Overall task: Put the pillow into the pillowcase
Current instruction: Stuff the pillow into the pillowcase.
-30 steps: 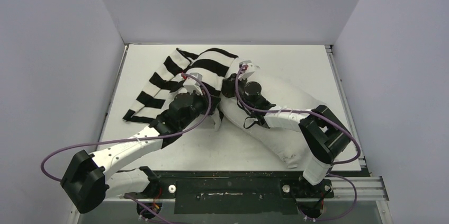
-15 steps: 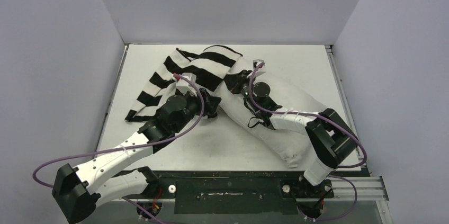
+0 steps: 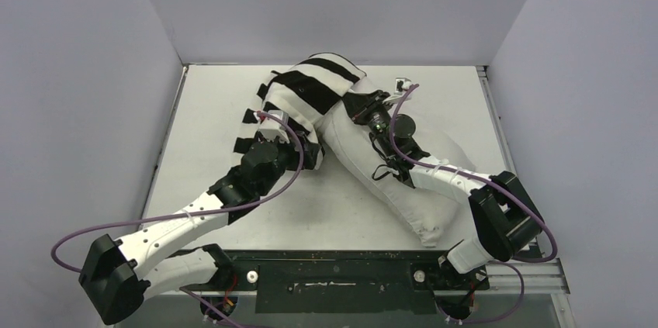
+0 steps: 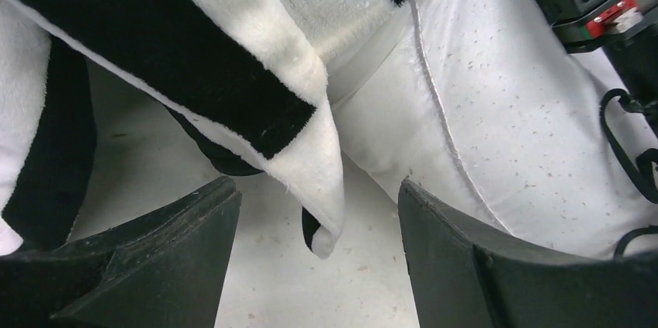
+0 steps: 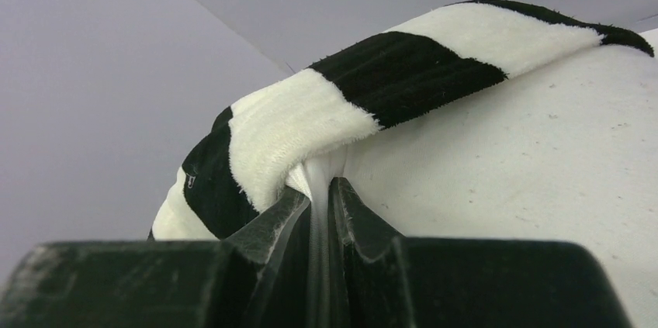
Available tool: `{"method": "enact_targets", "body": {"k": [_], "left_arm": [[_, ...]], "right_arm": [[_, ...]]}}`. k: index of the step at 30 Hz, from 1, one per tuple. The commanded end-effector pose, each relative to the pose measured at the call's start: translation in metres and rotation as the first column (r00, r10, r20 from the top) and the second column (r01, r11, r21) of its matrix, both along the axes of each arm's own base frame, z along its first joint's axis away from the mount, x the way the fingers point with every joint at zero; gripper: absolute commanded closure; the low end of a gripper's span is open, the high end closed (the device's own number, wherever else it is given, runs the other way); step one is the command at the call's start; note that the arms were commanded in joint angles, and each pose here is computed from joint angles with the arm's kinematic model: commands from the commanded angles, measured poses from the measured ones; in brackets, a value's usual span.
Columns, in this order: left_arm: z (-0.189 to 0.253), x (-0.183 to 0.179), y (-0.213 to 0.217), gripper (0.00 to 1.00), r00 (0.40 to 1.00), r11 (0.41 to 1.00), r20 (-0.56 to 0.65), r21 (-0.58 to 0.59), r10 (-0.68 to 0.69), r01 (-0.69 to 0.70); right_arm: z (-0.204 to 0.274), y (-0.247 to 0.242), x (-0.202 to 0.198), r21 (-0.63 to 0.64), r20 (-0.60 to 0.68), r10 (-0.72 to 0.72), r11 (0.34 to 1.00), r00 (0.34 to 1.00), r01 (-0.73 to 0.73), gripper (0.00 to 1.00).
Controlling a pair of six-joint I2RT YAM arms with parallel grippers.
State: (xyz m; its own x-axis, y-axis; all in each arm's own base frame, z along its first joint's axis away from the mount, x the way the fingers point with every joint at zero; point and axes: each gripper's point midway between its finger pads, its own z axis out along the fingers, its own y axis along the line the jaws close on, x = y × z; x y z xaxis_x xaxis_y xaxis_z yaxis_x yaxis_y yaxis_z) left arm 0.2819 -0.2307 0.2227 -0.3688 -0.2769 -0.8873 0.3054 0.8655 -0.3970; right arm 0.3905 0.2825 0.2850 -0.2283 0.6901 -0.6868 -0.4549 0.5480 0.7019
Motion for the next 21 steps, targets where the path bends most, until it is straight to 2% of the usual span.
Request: {"method": "enact_targets", "body": {"k": [1, 5, 8, 10, 13, 17, 21], "left_arm": [[0.013, 0.014, -0.013, 0.28, 0.997, 0.997, 0.074, -0.077, 0.001, 0.005], [0.003, 0.023, -0.02, 0.31, 0.997, 0.996, 0.07, -0.092, 0.019, -0.013], [0.002, 0.032, -0.023, 0.43, 0.996, 0.995, 0.086, -0.1, 0.038, -0.029], [0.002, 0.036, -0.028, 0.62, 0.996, 0.994, 0.085, -0.101, 0.036, -0.027], [0.006, 0.033, -0.034, 0.98, 0.996, 0.992, 0.085, -0.123, 0.007, 0.004], [0.026, 0.012, -0.045, 1.0, 0.995, 0.964, 0.072, -0.251, -0.067, 0.083], [0.047, -0.023, -0.064, 1.0, 0.984, 0.91, 0.044, -0.374, -0.175, 0.179]], "right_arm": [[0.132, -0.027, -0.022, 0.316, 0.251, -0.063, 0.949, 0.966, -0.02, 1.0], [0.141, -0.028, -0.02, 0.348, 0.251, -0.072, 0.937, 0.965, -0.021, 1.0], [0.142, -0.03, -0.019, 0.379, 0.247, -0.076, 0.925, 0.966, -0.024, 1.0], [0.142, -0.032, -0.019, 0.402, 0.242, -0.08, 0.915, 0.967, -0.025, 1.0], [0.144, -0.036, -0.016, 0.43, 0.241, -0.096, 0.903, 0.966, -0.017, 1.0], [0.137, -0.045, -0.002, 0.428, 0.201, -0.173, 0.901, 0.964, 0.073, 1.0], [0.129, -0.052, 0.01, 0.461, 0.188, -0.206, 0.882, 0.96, 0.1, 1.0]]}}
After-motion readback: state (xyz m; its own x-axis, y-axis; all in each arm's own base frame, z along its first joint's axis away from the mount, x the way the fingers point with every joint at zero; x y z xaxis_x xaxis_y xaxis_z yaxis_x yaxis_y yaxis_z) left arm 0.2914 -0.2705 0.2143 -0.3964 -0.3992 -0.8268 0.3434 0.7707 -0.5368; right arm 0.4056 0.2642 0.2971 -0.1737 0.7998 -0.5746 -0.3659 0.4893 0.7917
